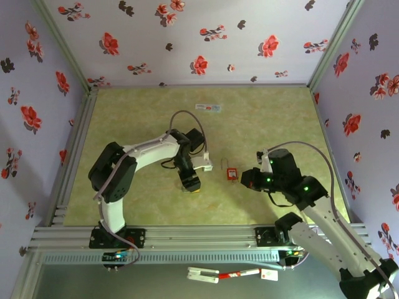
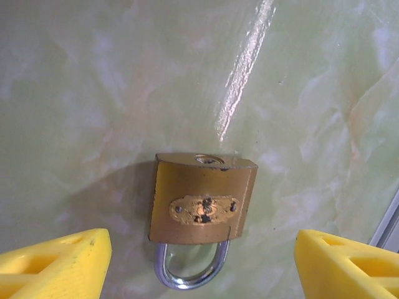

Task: Unlock with the key

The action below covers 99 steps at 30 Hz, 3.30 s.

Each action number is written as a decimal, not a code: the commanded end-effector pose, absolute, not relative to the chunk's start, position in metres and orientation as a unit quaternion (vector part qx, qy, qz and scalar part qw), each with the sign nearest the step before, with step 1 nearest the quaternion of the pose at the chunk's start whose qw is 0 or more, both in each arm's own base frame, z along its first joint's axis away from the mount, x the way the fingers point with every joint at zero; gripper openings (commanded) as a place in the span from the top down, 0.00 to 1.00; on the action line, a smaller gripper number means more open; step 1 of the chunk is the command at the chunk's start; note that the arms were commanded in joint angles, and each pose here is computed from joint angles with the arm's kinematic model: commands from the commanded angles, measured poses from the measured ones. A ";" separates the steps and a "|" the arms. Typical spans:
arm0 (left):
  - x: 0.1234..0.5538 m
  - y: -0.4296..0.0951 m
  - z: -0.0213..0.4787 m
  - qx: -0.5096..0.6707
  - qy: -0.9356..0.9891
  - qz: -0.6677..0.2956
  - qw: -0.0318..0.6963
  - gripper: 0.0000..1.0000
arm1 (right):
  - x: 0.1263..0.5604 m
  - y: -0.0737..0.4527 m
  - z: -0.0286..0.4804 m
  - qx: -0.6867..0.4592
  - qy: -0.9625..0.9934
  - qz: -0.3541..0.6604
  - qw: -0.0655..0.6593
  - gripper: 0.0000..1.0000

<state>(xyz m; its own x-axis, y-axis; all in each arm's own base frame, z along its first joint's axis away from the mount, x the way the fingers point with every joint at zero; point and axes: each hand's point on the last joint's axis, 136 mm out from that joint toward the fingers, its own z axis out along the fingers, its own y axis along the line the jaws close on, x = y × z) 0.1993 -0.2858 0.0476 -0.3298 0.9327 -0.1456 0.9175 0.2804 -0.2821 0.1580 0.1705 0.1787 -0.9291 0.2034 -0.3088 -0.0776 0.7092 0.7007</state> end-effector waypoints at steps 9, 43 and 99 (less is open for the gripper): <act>0.208 -0.287 0.032 -0.583 -0.798 0.148 0.029 0.25 | 0.160 0.168 0.187 0.034 0.900 0.384 0.203 1.00; 0.160 -0.273 -0.006 -0.571 -0.809 0.117 0.081 0.24 | 0.162 0.167 0.185 0.033 0.900 0.380 0.211 1.00; 0.161 -0.301 0.054 -0.489 -0.843 0.224 0.005 0.56 | 0.167 0.166 0.185 0.043 0.898 0.378 0.220 1.00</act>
<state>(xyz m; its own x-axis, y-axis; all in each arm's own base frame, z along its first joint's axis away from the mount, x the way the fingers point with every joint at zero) 0.1616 -0.2948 0.0413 -0.4904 0.8532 -0.1778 0.8460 0.4169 -0.3324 0.1611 0.1668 0.1813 -0.9153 0.2210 -0.3367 -0.0821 0.7160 0.6932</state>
